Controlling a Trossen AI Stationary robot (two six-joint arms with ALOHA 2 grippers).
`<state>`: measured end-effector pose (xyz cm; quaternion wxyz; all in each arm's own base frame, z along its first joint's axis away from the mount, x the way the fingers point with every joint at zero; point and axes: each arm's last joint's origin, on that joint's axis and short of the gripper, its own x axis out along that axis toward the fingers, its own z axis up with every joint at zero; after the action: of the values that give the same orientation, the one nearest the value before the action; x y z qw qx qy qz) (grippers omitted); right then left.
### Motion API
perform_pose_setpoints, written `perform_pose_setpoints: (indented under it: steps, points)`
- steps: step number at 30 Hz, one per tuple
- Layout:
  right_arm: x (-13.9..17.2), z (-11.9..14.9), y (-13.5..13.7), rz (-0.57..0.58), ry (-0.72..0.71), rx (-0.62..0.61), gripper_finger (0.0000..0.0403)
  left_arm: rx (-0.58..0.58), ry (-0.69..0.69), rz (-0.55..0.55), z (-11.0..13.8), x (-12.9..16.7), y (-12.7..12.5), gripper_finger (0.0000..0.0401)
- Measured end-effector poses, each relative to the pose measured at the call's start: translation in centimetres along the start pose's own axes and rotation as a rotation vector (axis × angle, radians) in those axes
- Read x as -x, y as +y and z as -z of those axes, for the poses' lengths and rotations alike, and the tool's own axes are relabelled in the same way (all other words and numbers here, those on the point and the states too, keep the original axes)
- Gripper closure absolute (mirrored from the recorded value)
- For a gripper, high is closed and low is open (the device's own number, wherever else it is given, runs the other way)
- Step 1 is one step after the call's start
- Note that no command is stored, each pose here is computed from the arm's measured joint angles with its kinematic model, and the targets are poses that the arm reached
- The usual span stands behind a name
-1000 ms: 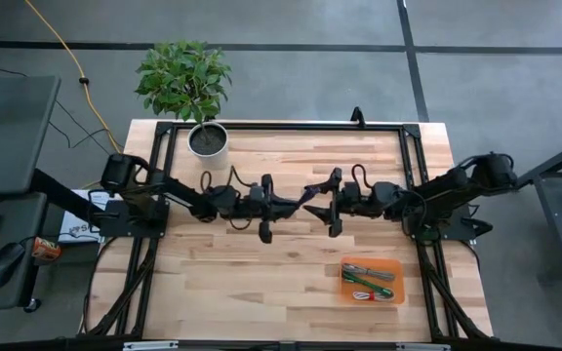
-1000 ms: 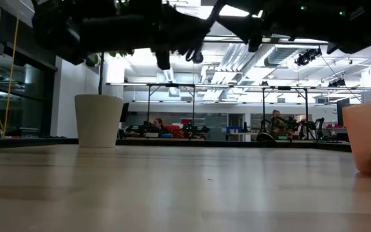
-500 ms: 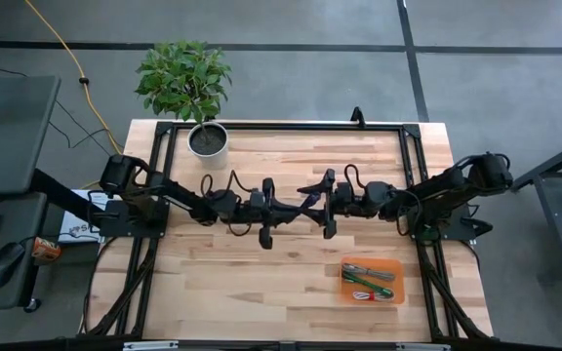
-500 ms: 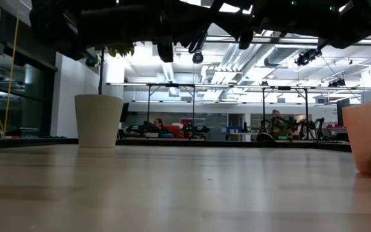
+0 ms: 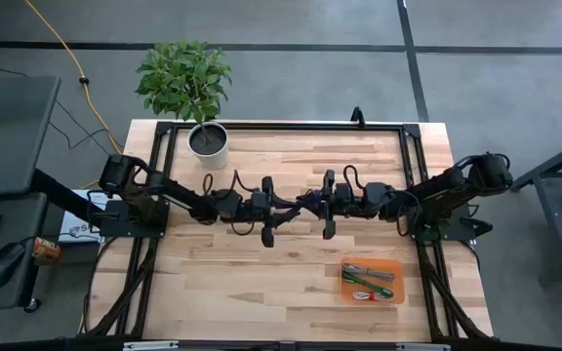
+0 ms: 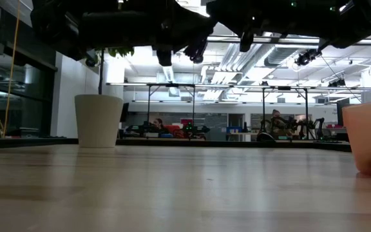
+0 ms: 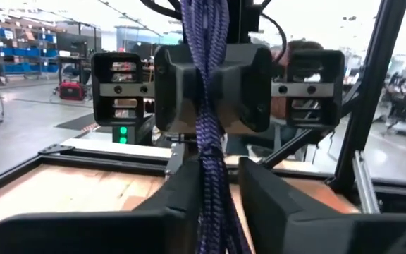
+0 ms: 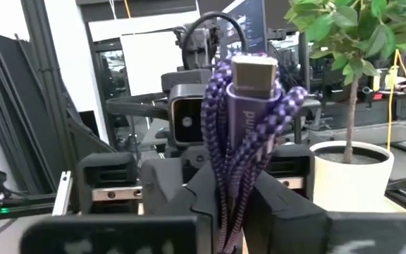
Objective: Pick and place USB-C Cables
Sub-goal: Put the blue charger cable into the orange bin
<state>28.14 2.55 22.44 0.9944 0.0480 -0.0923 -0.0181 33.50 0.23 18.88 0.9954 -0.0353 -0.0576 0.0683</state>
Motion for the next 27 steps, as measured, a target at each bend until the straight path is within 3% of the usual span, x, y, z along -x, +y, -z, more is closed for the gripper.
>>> perform_pose_setpoints:
  steps: [5, 11, 14, 19, 27]
  points:
    - [0.2, -0.3, -0.1, 0.019, 0.024, 0.041, 0.0393, -0.017, 0.065, -0.007, -0.6, 0.3, 0.2, 0.0262]
    - [1.9, -1.8, -0.5, 0.129, 0.175, 0.089, 0.0393, -0.07, 0.198, -0.015, -3.6, 2.1, 0.5, 0.0209]
    - [3.2, -2.3, -0.7, 0.147, 0.284, 0.109, 0.0396, -0.083, 0.219, -0.021, -5.2, 3.6, 0.8, 0.0201]
    - [5.3, -2.5, -0.7, 0.134, 0.446, 0.103, 0.0388, -0.103, 0.133, -0.063, -5.9, 7.7, 1.4, 0.02]
    - [6.0, -3.1, 0.7, 0.047, 0.435, 0.143, 0.0394, -0.096, 0.005, -0.112, -5.7, 12.9, 2.2, 0.0199]
